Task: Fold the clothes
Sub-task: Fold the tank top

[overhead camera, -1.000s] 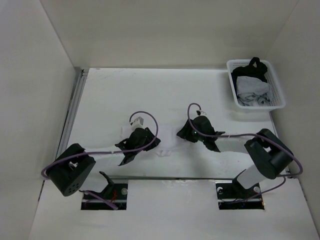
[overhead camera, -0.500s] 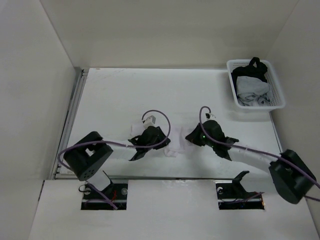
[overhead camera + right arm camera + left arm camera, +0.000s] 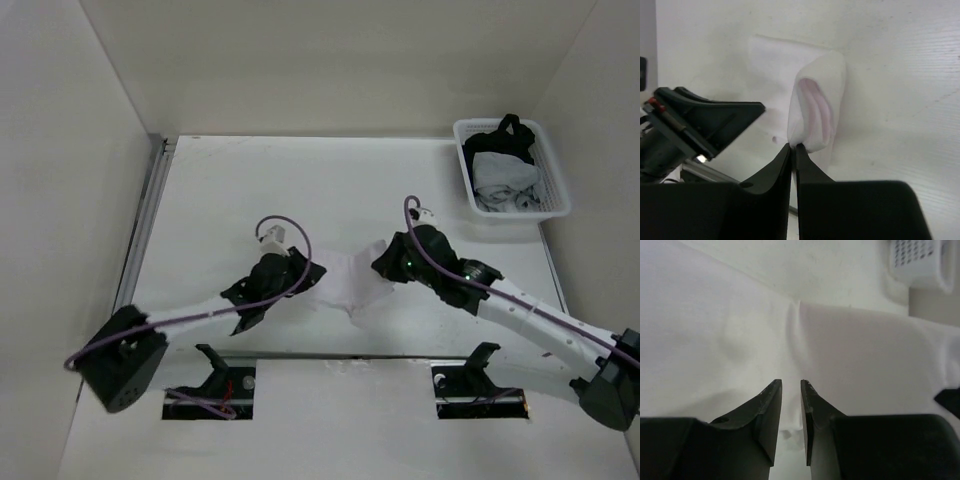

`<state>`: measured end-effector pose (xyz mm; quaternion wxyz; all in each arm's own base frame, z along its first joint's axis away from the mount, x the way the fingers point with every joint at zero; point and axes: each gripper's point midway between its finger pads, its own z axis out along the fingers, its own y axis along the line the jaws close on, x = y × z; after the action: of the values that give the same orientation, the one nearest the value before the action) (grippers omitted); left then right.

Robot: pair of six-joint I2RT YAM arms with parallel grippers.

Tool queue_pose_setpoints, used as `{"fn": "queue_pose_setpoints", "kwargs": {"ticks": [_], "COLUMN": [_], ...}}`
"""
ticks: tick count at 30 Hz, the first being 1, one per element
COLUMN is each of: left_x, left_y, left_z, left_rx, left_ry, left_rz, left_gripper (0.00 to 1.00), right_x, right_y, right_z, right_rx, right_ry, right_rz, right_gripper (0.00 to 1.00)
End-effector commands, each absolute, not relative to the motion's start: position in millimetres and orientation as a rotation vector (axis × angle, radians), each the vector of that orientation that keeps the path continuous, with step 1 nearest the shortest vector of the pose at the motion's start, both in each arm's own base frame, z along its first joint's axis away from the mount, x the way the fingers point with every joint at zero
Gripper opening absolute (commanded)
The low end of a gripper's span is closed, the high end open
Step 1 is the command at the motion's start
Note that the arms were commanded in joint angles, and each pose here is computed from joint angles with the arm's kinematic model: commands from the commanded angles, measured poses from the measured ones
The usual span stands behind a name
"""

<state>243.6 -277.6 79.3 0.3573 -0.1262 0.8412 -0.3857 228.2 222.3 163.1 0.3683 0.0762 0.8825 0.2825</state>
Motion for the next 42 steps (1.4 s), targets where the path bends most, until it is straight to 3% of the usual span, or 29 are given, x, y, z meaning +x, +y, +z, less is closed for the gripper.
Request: {"fn": "queue_pose_setpoints", "kwargs": {"ticks": [1, 9, 28, 36, 39, 42], "left_x": [243.9, 247.4, 243.8, 239.3, 241.8, 243.0], "left_y": [-234.7, -157.4, -145.8, -142.2, -142.3, -159.0], "left_z": [98.0, 110.4, 103.4, 109.9, 120.3, 131.7], "left_rx": [-0.397, -0.555, -0.569, -0.576, -0.563, -0.516], "left_ry": [2.081, 1.983, 1.97, 1.949, 1.941, 1.961], "left_rz": [-0.974, -0.885, -0.93, -0.935, -0.931, -0.963], "left_gripper": [0.21, 0.22, 0.22, 0.22, 0.22, 0.22], "right_x": [234.4, 260.2, 295.1, 291.1, 284.9, 283.7], "right_y": [241.4, 306.4, 405.9, 440.7, 443.0, 416.4], "right_z": [177.6, 151.9, 111.7, 139.1, 168.4, 186.4], "right_rx": [0.165, 0.114, 0.183, 0.193, 0.171, 0.182], "right_ry": [2.268, 2.37, 2.488, 2.426, 2.356, 2.27], "right_rz": [0.703, 0.632, 0.709, 0.958, 1.083, 1.058], "right_gripper": [0.07, 0.08, 0.14, 0.36, 0.37, 0.32]}}
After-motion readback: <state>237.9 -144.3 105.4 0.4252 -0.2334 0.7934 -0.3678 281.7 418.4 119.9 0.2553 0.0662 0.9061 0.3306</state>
